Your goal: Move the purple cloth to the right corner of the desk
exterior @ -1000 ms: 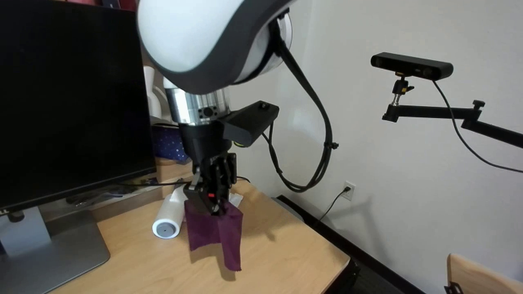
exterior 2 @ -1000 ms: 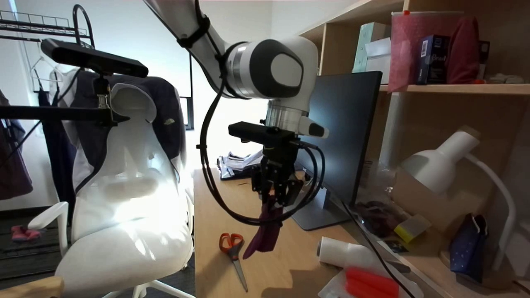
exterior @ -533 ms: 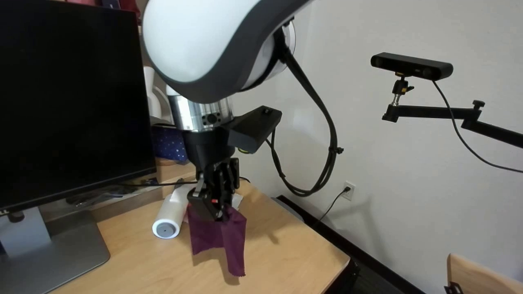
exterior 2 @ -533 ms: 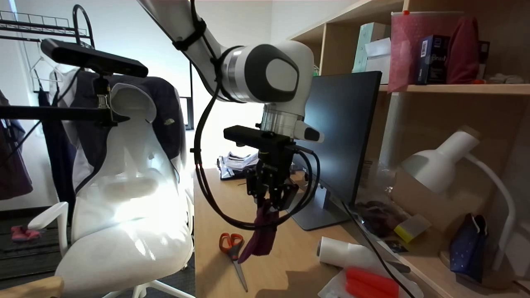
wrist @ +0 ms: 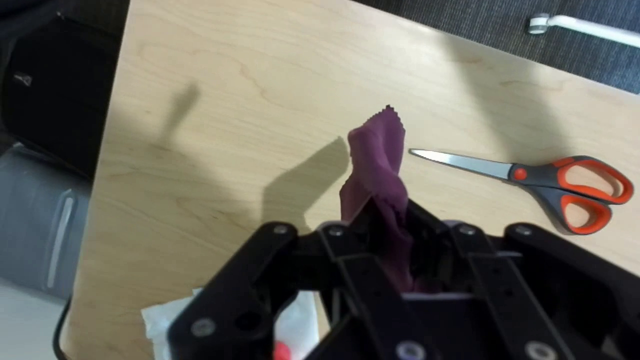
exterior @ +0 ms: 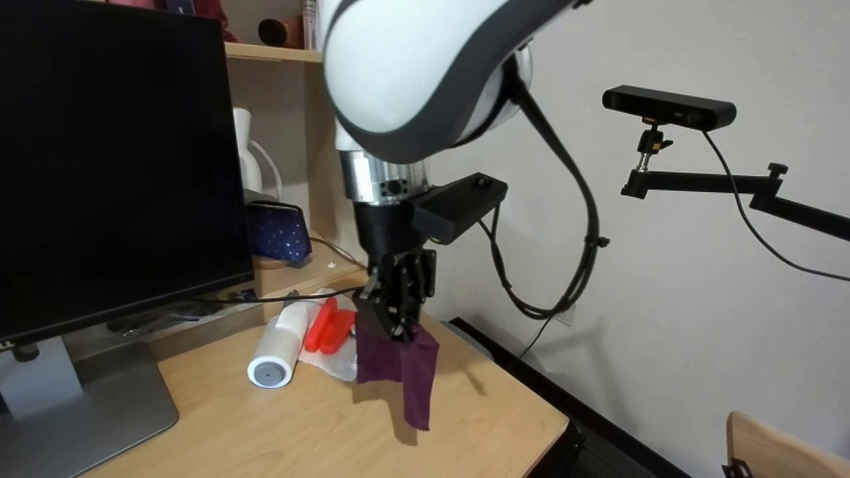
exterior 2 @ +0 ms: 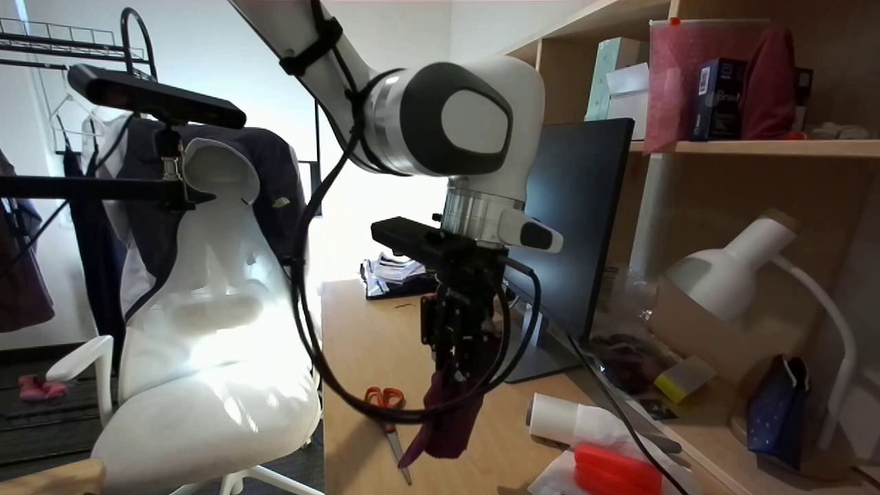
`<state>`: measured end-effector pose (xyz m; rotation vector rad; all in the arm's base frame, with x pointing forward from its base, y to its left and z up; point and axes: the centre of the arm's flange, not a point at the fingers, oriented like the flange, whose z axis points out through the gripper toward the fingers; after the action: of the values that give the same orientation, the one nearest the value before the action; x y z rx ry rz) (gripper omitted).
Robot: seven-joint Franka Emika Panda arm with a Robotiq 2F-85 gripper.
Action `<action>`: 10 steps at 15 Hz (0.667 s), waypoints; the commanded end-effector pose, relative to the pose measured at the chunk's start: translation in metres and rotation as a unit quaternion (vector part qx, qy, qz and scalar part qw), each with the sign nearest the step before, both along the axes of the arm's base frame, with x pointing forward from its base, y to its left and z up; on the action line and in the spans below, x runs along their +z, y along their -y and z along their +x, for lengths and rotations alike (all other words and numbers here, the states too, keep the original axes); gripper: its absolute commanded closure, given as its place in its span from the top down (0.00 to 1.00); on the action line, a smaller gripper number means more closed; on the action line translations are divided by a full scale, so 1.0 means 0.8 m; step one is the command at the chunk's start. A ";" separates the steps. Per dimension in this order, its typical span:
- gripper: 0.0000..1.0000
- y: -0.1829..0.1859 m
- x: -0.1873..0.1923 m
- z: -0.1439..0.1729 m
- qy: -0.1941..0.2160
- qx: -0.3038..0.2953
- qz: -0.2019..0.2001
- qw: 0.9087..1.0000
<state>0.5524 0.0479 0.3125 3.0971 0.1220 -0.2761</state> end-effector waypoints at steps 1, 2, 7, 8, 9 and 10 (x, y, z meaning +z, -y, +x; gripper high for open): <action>0.09 0.058 -0.002 -0.066 0.020 -0.080 0.015 0.997; 0.09 0.073 -0.006 -0.076 0.026 -0.102 0.011 0.994; 0.09 0.140 -0.043 -0.093 0.038 -0.151 -0.002 0.988; 0.09 0.150 -0.056 -0.091 0.041 -0.153 -0.004 0.987; 0.09 0.157 -0.063 -0.092 0.044 -0.158 0.001 0.986; 0.09 0.164 -0.075 -0.091 0.047 -0.163 -0.003 0.985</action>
<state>0.4821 -0.0717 0.2760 3.1114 -0.3443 -0.1759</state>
